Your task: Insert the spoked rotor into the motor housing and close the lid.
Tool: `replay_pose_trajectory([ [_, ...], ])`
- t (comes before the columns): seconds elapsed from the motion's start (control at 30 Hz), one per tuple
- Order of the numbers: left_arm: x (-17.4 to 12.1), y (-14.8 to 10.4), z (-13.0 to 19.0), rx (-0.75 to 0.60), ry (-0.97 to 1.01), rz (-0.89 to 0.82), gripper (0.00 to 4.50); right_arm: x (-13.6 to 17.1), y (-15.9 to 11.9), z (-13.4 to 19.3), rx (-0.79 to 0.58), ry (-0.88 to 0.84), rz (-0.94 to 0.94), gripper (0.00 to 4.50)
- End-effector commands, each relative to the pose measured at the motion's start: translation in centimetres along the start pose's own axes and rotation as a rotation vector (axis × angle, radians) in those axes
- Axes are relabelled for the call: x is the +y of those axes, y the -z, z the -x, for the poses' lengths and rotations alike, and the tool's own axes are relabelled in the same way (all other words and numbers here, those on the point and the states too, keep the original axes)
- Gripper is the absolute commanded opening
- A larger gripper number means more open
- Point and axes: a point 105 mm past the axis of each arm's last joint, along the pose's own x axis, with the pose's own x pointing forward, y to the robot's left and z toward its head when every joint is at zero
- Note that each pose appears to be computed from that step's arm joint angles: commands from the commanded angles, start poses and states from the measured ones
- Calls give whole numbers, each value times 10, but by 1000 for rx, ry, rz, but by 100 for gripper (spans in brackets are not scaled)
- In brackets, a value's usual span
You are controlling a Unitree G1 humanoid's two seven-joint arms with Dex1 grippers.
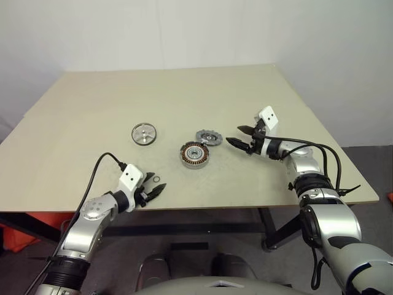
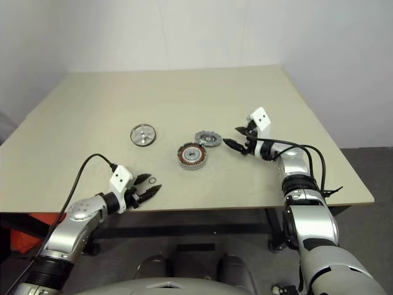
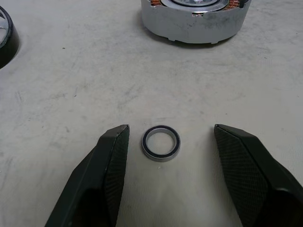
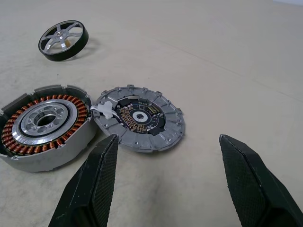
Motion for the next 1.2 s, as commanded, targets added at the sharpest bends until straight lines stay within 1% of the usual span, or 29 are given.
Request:
replay_pose_trajectory([
  [0.03, -2, 38, 8, 151, -5, 58, 302, -6, -22, -2, -57, 15, 40, 384],
  [0.13, -1, 38, 8, 152, -11, 56, 243, -7, -23, -2, -61, 22, 41, 384],
  [0.2, 0, 38, 7, 153, -13, 54, 191, -7, -23, -2, -62, 26, 41, 384],
  [0.5, 3, 39, 7, 156, -25, 51, 191, -8, -26, -3, -67, 33, 45, 384],
  [0.63, 4, 38, 7, 148, -35, 51, 110, -8, -27, -4, -69, 34, 49, 384],
  [0.9, 10, 27, 3, 115, -64, 22, 110, -9, -29, -4, -70, 37, 53, 384],
  [1.0, 13, 13, -1, 73, -72, 8, 110, -9, -29, -4, -69, 37, 54, 384],
  [1.1, 13, -14, -10, -6, -65, 4, 110, -8, -30, -5, -69, 34, 55, 384],
  [1.2, 14, -33, -16, -57, -63, -4, 110, -7, -30, -6, -70, 32, 56, 384],
])
